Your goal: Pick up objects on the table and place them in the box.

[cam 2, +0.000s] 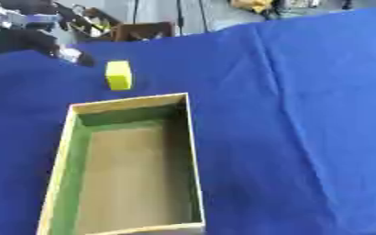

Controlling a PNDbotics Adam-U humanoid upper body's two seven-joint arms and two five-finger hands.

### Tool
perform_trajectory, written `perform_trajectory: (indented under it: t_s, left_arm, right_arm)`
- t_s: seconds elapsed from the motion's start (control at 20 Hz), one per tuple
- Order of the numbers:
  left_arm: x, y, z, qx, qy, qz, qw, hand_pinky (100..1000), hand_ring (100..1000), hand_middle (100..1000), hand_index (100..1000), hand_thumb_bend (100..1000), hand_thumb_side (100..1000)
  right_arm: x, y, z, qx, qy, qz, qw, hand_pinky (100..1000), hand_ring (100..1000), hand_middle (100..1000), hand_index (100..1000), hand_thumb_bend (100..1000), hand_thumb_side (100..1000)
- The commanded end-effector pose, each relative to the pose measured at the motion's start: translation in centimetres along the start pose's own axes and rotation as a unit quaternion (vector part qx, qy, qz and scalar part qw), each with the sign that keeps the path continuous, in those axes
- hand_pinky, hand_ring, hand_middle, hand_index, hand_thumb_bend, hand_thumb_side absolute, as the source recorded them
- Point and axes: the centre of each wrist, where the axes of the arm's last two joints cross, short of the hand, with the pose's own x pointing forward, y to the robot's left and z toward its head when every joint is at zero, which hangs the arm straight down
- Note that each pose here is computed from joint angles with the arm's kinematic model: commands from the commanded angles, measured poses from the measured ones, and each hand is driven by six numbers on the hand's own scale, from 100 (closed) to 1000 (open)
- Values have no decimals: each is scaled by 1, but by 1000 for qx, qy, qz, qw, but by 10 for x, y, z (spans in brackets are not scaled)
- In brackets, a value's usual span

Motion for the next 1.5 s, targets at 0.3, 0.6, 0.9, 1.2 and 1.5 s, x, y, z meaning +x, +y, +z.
perform_trajectory:
  t_s: [0.3, 0.6, 0.9, 1.2, 1.5]
  left_arm:
    - [-6, 8, 1, 12, 7, -39, 999, 743, 849, 919, 1000, 725, 943]
    - [-5, 7, 0, 13, 2, -51, 999, 746, 856, 966, 1000, 704, 902]
    - [-3, 9, 0, 34, -5, -86, 996, 751, 857, 969, 1000, 644, 837]
    - [-9, 8, -3, -21, -23, -81, 996, 756, 861, 974, 1000, 600, 793]
    - [-13, 16, 1, -51, -18, -68, 996, 757, 858, 967, 1000, 576, 775]
  right_arm:
    - [6, -3, -6, -2, -16, 6, 1000, 541, 636, 595, 878, 211, 837]
    - [6, -3, -7, -2, -15, 7, 1000, 541, 636, 595, 877, 211, 838]
    - [6, -2, -7, -1, -15, 8, 1000, 541, 636, 593, 875, 215, 839]
    - [7, -3, -10, -1, -20, 11, 1000, 541, 633, 593, 875, 217, 837]
    - [8, -3, -11, 1, -25, 15, 1000, 541, 629, 592, 873, 297, 786]
